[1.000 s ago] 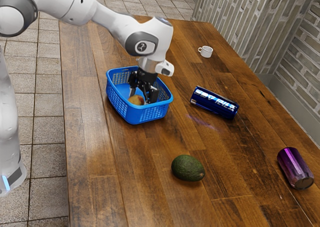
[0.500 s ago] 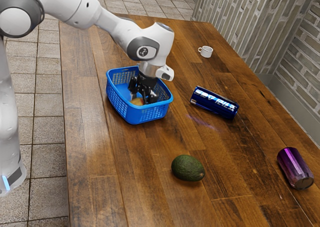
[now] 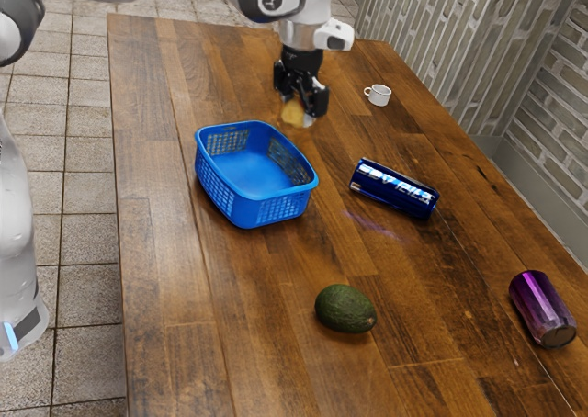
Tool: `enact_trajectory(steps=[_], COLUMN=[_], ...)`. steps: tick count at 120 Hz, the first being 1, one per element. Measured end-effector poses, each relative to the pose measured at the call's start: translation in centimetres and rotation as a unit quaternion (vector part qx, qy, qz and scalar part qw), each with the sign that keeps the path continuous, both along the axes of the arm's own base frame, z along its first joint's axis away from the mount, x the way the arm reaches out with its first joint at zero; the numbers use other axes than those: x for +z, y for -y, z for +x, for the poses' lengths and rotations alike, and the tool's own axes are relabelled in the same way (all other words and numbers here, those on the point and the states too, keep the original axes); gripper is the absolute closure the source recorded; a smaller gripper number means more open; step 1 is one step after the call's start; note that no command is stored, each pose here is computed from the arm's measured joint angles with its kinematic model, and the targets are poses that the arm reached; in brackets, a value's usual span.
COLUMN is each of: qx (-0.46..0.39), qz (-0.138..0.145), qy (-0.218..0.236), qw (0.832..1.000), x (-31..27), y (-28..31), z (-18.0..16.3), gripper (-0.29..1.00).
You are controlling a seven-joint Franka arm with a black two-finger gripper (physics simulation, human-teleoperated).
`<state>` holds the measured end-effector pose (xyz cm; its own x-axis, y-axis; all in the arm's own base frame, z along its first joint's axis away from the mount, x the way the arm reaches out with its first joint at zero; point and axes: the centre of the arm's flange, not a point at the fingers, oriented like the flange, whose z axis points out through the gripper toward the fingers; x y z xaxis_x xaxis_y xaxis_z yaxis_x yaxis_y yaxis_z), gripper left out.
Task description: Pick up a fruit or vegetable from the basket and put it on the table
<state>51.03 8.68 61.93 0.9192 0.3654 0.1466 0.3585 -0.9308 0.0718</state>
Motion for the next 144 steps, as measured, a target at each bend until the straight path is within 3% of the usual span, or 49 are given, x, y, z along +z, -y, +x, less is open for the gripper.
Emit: enact_trajectory(steps=[28,38,50,63,88,113,126,144], qx=[-0.007,-0.037,-0.083,-0.095,-0.154,-0.176,-0.179,-0.176], qz=[0.012,0.012,0.014,0.014,0.019,0.020,0.020,0.020], qy=[-0.035,-0.051,-0.063,-0.070,-0.082,-0.098,-0.097,-0.088], qw=[0.999,0.998,0.994,0.993,0.984,0.979,0.979,0.980], x=[1.1,0.4,0.1,-0.1,-2.6,-4.6,-4.7,-4.2], y=[-1.3,1.8,6.9,8.1,15.4,18.2,18.5,18.3], z=[6.9,8.7,9.3,9.7,13.2,13.9,13.9,13.9], gripper=[0.44,0.44,0.44,0.44,0.44,0.44,0.20,0.07])
